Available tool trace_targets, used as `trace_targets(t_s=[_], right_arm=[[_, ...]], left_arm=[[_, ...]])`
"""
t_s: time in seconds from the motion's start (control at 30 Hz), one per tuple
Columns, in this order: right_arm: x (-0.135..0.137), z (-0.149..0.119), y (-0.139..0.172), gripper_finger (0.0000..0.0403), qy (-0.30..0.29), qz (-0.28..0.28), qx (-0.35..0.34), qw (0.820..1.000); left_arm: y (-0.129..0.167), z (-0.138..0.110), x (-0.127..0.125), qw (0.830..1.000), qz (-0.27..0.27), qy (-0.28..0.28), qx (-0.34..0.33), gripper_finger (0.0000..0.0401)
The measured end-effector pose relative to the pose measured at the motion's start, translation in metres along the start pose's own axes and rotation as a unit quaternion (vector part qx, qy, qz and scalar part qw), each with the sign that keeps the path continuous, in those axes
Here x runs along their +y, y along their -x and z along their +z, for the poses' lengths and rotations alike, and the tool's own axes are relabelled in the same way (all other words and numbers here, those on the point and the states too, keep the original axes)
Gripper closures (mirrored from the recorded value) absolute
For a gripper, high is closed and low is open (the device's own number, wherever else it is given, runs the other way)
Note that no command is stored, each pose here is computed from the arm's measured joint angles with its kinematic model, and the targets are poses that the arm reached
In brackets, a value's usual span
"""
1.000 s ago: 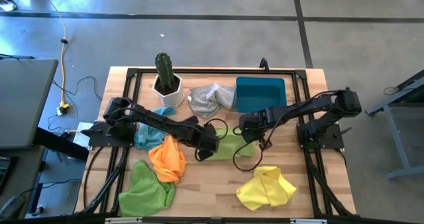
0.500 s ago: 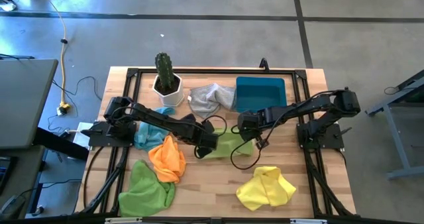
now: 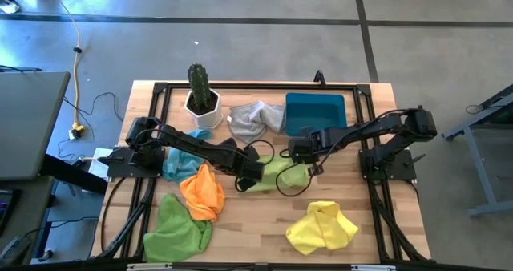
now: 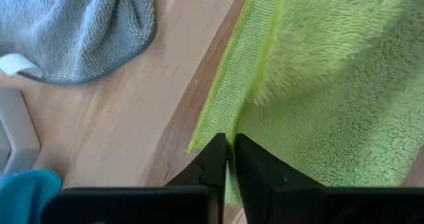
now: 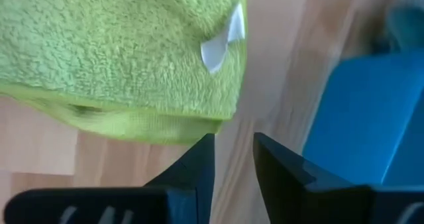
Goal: Fold microfiber towels
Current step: Fold the light green microfiber cloth
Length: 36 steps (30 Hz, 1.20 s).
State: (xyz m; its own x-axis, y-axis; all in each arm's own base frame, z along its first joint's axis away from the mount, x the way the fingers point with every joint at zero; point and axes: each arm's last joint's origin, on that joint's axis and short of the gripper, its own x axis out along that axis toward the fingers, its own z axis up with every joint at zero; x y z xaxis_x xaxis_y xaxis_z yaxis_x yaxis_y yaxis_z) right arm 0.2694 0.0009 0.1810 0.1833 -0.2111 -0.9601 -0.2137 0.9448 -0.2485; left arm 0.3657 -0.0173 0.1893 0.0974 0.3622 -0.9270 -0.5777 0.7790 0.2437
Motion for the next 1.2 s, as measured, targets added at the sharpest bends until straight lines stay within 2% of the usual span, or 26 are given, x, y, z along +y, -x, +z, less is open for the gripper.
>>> trace_targets(t_s=[0.1,0.27,0.4,0.6,0.7,0.83,1.0,1.2], right_arm=[[-0.001,-0.002,0.007,0.0304,-0.044,0.009,0.013,0.999],[0.003,-0.003,0.016,0.0304,-0.124,0.049,-0.002,0.991],[0.013,0.001,0.020,0.0304,-0.188,0.076,-0.015,0.979],[0.029,0.008,0.024,0.0304,-0.270,0.098,-0.030,0.957],[0.031,0.011,0.025,0.0304,-0.318,0.100,-0.039,0.942],[0.030,0.012,0.025,0.0304,-0.404,0.091,-0.042,0.909],[0.031,0.012,0.025,0.0304,-0.439,0.089,-0.037,0.893],[0.047,0.013,0.029,0.0304,-0.412,0.100,-0.035,0.905]], left_arm=[[0.000,0.000,0.000,1.000,0.002,-0.021,-0.001,0.0350],[-0.001,0.002,0.003,0.997,0.027,-0.077,-0.015,0.0296],[-0.003,0.005,0.006,0.997,0.017,-0.076,-0.009,0.0264],[0.001,0.002,-0.008,0.989,-0.100,-0.101,0.027,0.0265],[0.003,0.002,-0.014,0.988,-0.117,-0.102,0.010,0.0272],[0.003,0.005,-0.016,0.988,-0.125,-0.086,-0.005,0.0278],[-0.002,0.005,-0.019,0.991,-0.120,-0.064,-0.001,0.0282],[-0.018,0.001,-0.035,0.988,-0.136,-0.073,0.012,0.0282]])
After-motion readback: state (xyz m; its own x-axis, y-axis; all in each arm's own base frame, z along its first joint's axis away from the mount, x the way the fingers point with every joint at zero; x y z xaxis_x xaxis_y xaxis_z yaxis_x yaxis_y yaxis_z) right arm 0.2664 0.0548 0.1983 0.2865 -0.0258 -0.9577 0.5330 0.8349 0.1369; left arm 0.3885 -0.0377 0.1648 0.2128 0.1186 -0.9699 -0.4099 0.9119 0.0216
